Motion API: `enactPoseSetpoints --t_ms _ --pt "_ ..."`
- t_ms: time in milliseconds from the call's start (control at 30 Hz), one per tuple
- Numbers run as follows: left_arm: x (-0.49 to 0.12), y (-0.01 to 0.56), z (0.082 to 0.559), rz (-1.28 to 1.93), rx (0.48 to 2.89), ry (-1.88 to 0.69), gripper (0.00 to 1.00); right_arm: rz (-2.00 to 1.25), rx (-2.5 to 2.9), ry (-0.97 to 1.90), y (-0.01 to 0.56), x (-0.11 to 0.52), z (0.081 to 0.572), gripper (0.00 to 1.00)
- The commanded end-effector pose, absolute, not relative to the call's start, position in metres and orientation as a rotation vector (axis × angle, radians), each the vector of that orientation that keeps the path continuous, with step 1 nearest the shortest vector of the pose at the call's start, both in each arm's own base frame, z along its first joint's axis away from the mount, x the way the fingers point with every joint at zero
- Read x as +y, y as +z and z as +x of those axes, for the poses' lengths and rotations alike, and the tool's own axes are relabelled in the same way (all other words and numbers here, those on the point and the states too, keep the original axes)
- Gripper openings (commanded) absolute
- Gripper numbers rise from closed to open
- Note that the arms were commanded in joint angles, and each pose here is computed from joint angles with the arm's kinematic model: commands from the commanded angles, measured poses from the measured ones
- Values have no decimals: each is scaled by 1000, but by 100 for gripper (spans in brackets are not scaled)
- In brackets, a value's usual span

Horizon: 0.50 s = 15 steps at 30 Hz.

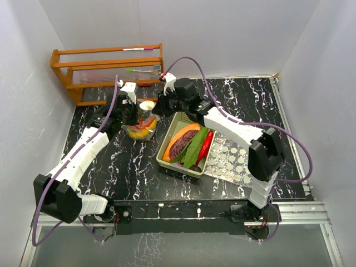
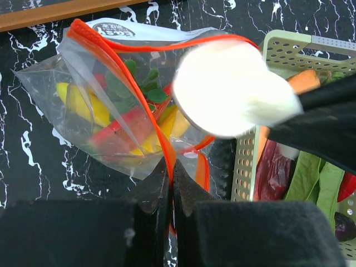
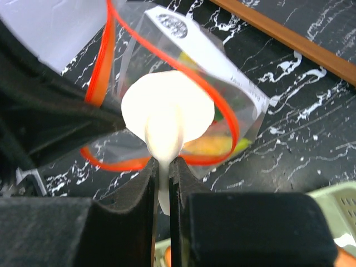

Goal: Place the food in the zip-top bag and seal the zipper
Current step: Place the fake vegetable in the zipper food storage bag.

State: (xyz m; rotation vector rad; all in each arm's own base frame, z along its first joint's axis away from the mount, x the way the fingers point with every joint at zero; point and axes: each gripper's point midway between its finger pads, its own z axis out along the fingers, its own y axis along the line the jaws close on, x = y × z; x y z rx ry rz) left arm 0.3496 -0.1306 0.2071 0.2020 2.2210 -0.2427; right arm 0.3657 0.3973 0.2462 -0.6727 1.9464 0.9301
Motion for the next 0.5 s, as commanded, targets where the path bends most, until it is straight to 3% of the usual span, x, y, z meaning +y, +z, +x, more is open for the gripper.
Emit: enactPoseSetpoints --t_ms 0,300,433,467 --pt "-134 228 347 200 2164 -277 0 -618 1855 966 273 421 392 8" --pt "-134 228 346 197 2160 -286 0 -545 1948 983 258 448 413 10" --pt "-135 227 345 200 2162 -289 0 -549 1962 949 255 450 407 38" --pt "-135 227 345 199 2163 -288 0 -549 1960 932 256 448 406 41"
